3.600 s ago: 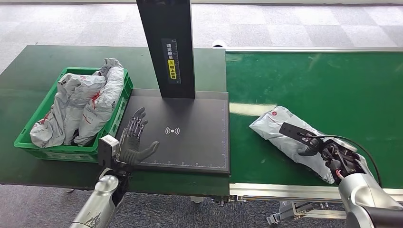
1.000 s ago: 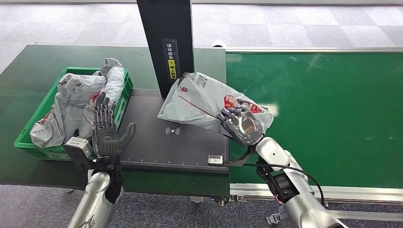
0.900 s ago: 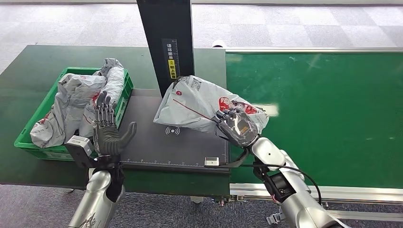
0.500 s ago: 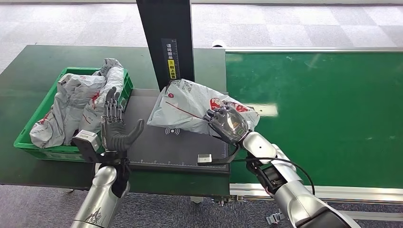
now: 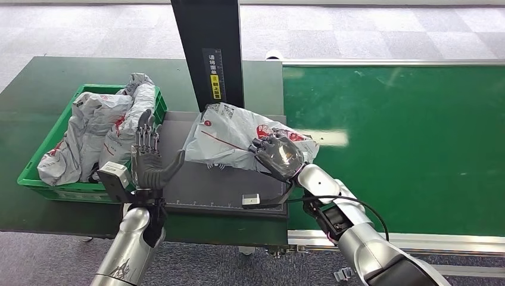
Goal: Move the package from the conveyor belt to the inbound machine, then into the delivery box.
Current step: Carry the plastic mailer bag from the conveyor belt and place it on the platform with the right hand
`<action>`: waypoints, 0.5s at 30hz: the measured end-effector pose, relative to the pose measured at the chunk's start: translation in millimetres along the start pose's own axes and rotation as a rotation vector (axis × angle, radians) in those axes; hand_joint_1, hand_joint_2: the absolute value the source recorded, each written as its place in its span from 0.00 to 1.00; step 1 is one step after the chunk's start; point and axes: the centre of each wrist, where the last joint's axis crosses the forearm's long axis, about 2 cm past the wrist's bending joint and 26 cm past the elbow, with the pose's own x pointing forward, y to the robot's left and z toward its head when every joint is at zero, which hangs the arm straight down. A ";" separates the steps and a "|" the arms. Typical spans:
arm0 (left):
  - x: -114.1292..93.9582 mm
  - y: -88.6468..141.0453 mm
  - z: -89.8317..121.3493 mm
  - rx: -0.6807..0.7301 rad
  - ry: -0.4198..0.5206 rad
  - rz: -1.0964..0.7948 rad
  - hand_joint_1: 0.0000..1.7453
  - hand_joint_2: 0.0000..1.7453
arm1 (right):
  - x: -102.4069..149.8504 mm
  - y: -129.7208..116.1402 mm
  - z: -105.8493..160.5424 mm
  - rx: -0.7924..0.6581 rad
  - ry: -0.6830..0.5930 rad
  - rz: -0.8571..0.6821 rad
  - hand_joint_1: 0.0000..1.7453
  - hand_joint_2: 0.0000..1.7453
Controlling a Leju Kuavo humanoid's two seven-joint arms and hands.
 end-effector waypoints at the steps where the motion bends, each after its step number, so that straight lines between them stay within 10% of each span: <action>1: -0.1 0.0 0.1 0.000 0.001 0.000 0.00 1.00 | 0.1 0.3 0.1 0.001 0.000 0.000 1.00 1.00; 13: -0.8 -6.7 -7.7 -0.037 -0.003 0.018 0.00 1.00 | 11.8 5.9 -3.3 0.057 -0.093 -0.052 1.00 1.00; 14: -0.9 -8.3 -9.2 -0.042 -0.004 0.020 0.00 1.00 | 16.1 7.9 -3.9 0.079 -0.109 -0.055 0.95 1.00; 15: -1.1 -9.5 -10.2 -0.046 -0.004 0.021 0.00 1.00 | 20.5 10.0 -4.4 0.101 -0.120 -0.059 0.70 1.00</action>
